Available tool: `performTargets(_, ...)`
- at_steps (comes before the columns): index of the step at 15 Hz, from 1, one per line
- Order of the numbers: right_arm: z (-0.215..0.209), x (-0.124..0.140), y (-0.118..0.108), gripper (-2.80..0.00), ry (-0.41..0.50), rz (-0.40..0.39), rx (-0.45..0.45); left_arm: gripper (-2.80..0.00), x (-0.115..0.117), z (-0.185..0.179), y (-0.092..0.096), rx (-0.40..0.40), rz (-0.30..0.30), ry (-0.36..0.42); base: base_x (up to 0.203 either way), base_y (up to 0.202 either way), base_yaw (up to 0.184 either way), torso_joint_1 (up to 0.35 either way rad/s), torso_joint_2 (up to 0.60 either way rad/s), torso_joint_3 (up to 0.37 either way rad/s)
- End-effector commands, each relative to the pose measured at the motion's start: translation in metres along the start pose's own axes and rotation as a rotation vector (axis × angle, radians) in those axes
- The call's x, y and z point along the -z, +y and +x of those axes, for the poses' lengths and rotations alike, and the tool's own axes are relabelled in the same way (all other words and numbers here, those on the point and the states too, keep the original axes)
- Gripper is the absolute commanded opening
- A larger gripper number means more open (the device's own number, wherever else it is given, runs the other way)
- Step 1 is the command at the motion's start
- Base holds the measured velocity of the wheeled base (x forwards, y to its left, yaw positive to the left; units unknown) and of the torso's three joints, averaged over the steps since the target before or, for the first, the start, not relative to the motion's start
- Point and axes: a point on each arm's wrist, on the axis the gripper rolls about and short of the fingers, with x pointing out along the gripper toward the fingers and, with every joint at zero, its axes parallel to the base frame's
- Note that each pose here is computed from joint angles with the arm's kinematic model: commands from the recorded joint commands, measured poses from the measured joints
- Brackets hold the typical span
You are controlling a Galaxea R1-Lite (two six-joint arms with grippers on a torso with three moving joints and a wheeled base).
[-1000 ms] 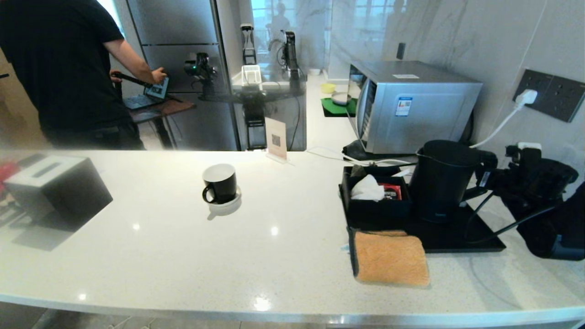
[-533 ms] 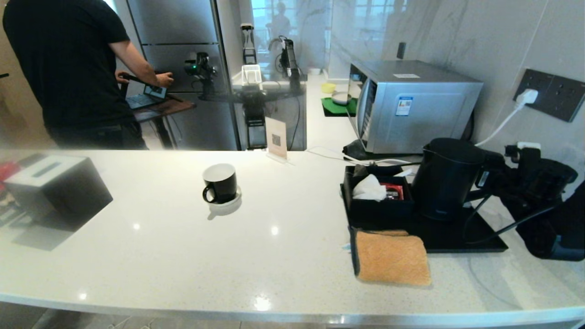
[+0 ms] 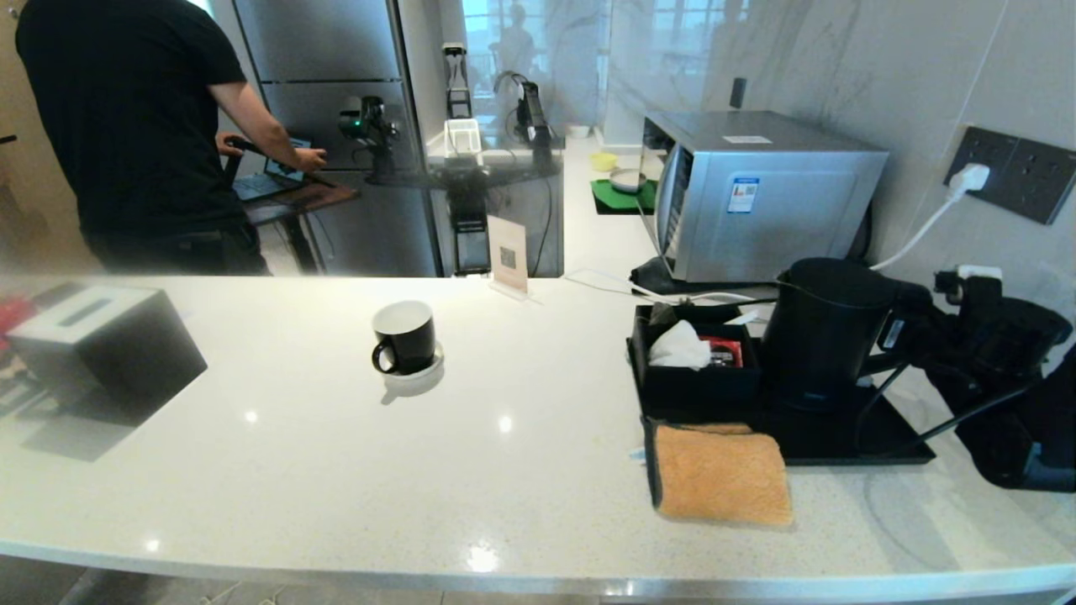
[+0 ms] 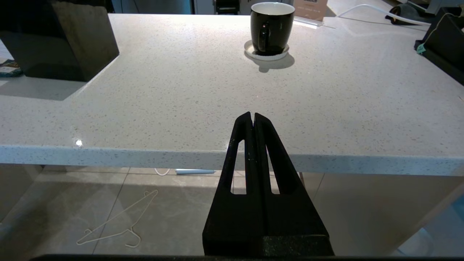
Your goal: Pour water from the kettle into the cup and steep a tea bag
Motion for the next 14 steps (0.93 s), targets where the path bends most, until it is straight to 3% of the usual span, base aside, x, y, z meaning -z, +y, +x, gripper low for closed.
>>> performTargets(1, -0.006, -0.009, -0.001, -2.8, -0.017, 0.002, -0.001, -2.8, 0.0, 0.0, 0.0, -0.001, 0.0, 0.0, 0.0, 0.0, 0.0, 0.0, 0.0, 0.0)
performTargets(14, -0.03, -0.033, -0.007, -2.8, -0.03, 0.007, 0.012, -2.8, 0.0, 0.0, 0.0, -0.001, 0.0, 0.0, 0.0, 0.0, 0.0, 0.0, 0.0, 0.0)
